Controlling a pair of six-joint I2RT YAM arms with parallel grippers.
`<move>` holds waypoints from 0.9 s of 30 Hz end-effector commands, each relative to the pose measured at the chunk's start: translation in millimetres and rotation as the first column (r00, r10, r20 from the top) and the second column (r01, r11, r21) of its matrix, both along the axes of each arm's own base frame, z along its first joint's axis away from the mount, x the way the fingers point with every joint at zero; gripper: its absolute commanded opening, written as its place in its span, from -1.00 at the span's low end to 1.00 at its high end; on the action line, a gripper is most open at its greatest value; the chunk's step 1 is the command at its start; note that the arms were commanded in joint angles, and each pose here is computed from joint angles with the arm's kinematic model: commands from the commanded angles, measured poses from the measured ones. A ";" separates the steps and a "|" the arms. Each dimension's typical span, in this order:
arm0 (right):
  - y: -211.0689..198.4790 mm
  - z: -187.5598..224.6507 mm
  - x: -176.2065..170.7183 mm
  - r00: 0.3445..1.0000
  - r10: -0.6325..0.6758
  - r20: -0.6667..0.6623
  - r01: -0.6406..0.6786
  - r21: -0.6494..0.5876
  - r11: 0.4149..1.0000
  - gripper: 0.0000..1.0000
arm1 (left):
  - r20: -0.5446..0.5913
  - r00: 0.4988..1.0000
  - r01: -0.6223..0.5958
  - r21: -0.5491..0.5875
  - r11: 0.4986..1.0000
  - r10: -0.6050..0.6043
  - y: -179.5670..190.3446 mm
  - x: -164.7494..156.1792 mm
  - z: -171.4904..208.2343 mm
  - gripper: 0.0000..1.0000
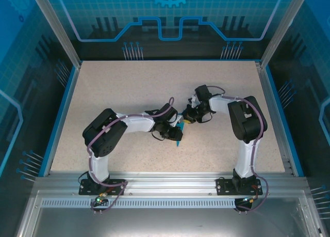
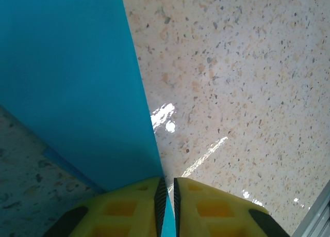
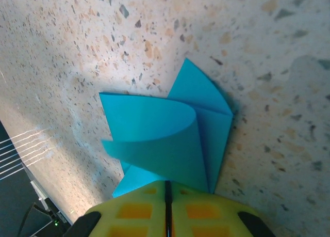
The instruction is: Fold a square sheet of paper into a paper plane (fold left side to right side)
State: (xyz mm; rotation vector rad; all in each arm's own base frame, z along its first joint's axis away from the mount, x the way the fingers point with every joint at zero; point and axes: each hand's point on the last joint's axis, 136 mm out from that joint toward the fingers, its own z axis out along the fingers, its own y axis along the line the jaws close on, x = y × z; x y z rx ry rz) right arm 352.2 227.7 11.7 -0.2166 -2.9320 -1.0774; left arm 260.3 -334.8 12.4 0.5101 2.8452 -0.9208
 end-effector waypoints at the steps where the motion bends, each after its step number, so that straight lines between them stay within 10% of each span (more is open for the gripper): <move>1: -27.0 -11.0 36.8 0.996 -0.038 0.083 0.045 -0.077 0.996 -0.82 | -0.140 0.990 0.036 0.187 0.982 -0.009 35.9 -46.2 -43.7 -0.65; 17: -37.3 26.1 98.0 0.976 -0.060 0.210 0.060 0.007 0.998 -0.81 | -0.126 0.992 0.027 0.206 0.978 -0.001 37.2 -47.2 -42.7 -0.68; 27: -27.0 74.2 9.7 0.977 -0.039 0.212 0.019 0.098 0.995 -0.84 | -0.107 0.994 0.023 0.208 0.978 0.000 35.5 -44.0 -41.9 -0.71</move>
